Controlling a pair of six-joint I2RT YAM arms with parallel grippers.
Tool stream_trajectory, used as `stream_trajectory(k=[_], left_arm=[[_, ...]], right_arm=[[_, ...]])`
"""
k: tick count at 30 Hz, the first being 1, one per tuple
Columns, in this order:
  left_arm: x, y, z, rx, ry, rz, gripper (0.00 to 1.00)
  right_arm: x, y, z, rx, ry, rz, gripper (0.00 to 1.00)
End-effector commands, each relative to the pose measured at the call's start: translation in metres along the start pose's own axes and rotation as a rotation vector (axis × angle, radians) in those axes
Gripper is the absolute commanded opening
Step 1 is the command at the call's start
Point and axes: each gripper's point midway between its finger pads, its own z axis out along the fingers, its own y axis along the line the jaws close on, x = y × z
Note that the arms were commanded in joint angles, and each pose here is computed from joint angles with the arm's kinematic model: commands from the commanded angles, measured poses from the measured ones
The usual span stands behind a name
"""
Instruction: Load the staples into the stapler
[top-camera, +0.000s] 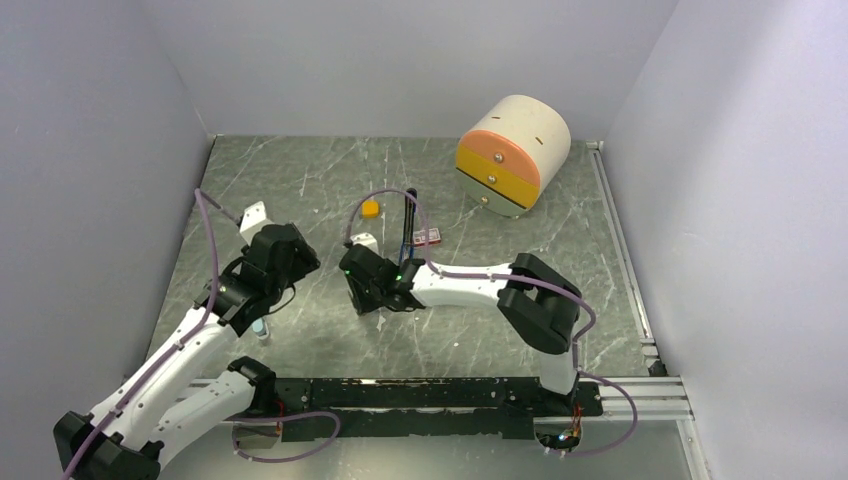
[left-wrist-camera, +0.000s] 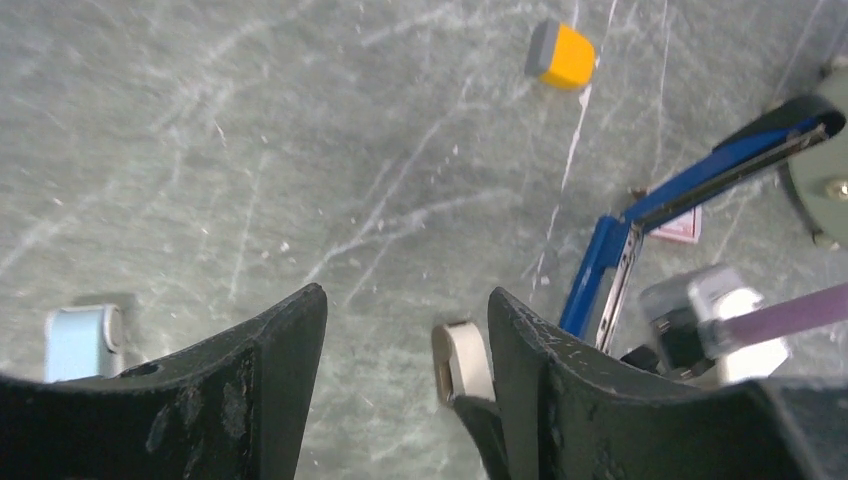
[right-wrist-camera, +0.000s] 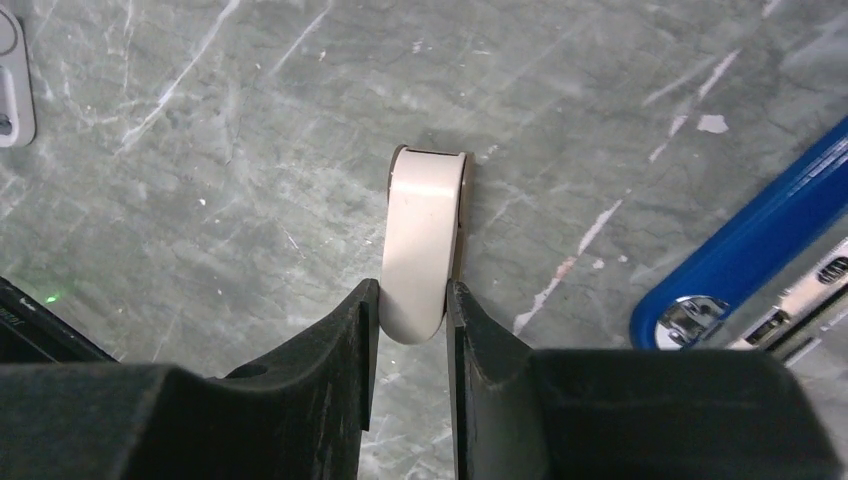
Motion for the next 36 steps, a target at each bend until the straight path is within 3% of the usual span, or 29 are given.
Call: stream_trajectory(k=[1,7,13,18,24,29,36], left_arm=[[0.035,-0.016,-0.002,0.121,0.14,-0.075,0.66],[0.074,-0.051,-0.006,0.347,0.296,-0.088,0.7],[0.122,-0.082,-0.002,0.573,0.475,-0.038,0.56],[0.133,-0.102,-0.005,0.73,0.496,-0.042,0.52],[0.131,-0.1,-0.001,0.734,0.456,-0.036,0.26],[0.135,-0.091,0.003,0.699,0.449,-0.021,0.22],[0.138,-0.085,0.002,0.692,0.448,-0.01,0.08]], right_arm=[[-0.028,-0.008,-0.019,-0.051,-0.086,0.133,0.17],[-0.051,-0.018,-0.04,-0.174,-0.148,0.314,0.17],[-0.064,-0.015,-0.054,-0.287,-0.159,0.435,0.17],[-0.064,-0.014,-0.066,-0.369,-0.143,0.503,0.18],[-0.058,-0.019,-0.069,-0.405,-0.144,0.531,0.18],[-0.057,-0.019,-0.071,-0.416,-0.137,0.522,0.18],[-0.057,-0.024,-0.074,-0.396,-0.143,0.517,0.18]])
